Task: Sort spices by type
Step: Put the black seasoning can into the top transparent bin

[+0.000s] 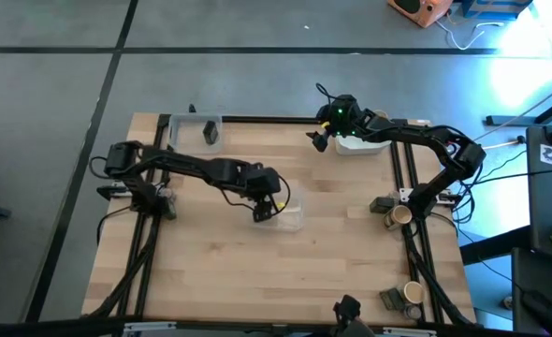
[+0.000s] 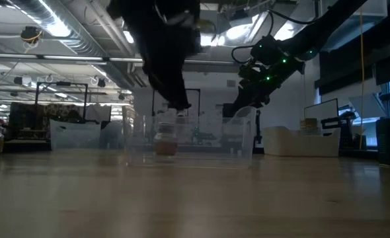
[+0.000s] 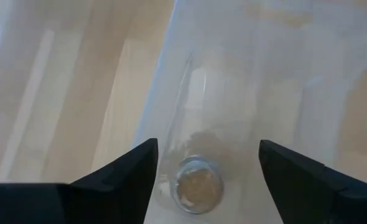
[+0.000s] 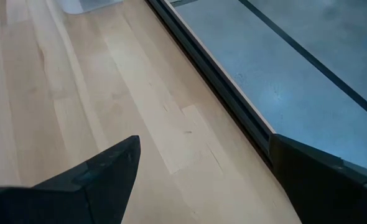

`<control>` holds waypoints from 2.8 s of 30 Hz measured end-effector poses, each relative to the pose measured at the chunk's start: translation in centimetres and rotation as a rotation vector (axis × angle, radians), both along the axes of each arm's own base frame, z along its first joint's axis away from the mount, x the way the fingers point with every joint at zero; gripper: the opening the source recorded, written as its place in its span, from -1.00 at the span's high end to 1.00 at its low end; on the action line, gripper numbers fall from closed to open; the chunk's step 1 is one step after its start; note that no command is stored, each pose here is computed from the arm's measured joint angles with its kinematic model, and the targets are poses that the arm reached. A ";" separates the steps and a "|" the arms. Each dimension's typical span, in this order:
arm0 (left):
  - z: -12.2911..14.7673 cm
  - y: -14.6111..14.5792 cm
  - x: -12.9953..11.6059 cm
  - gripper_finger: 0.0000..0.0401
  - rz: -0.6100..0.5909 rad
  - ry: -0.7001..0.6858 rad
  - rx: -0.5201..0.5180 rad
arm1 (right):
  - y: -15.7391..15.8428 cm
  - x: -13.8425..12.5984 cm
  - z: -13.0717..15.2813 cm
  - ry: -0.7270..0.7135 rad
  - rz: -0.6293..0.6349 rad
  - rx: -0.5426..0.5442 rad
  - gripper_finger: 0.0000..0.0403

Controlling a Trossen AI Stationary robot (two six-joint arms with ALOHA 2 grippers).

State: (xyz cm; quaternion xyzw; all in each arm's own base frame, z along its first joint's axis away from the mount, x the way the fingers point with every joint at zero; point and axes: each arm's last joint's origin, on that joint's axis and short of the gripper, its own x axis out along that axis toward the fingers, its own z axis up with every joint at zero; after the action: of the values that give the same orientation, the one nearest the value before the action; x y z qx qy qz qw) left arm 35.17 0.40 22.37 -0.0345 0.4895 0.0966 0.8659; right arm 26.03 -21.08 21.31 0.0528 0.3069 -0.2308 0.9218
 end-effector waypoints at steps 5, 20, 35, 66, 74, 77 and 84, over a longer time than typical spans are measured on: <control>2.3 -0.8 -1.2 -0.29 -0.002 -0.038 -0.009 | 0.0 0.0 0.0 -0.001 0.000 -0.001 -0.74; 3.8 -2.0 -6.8 -0.28 0.214 0.135 0.146 | 0.0 0.0 0.0 -0.004 -0.001 0.000 -0.74; 0.1 1.4 -11.8 -0.28 0.156 -0.109 0.140 | 3.7 -0.8 2.7 0.061 0.078 -0.001 -0.74; -1.9 2.8 -11.6 -0.28 0.161 -0.401 0.205 | 21.2 -8.2 4.7 0.699 0.058 0.303 -0.74; -2.0 2.8 -11.6 -0.28 0.188 -0.407 0.181 | 22.3 -9.3 4.6 0.783 0.004 0.327 -0.74; -2.0 2.8 -11.6 -0.28 0.193 -0.405 0.176 | 22.3 -9.7 4.6 0.817 -0.024 0.341 -0.74; -2.0 2.7 -11.6 -0.28 0.188 -0.405 0.176 | 22.3 -10.5 1.9 0.909 -0.033 0.382 -0.74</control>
State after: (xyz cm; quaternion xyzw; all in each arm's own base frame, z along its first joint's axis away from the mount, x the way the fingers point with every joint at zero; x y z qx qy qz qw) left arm 23.58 3.06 20.36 -0.0231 0.2901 0.2099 0.9334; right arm 15.56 1.24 23.22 0.1195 0.7140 -0.1848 0.6647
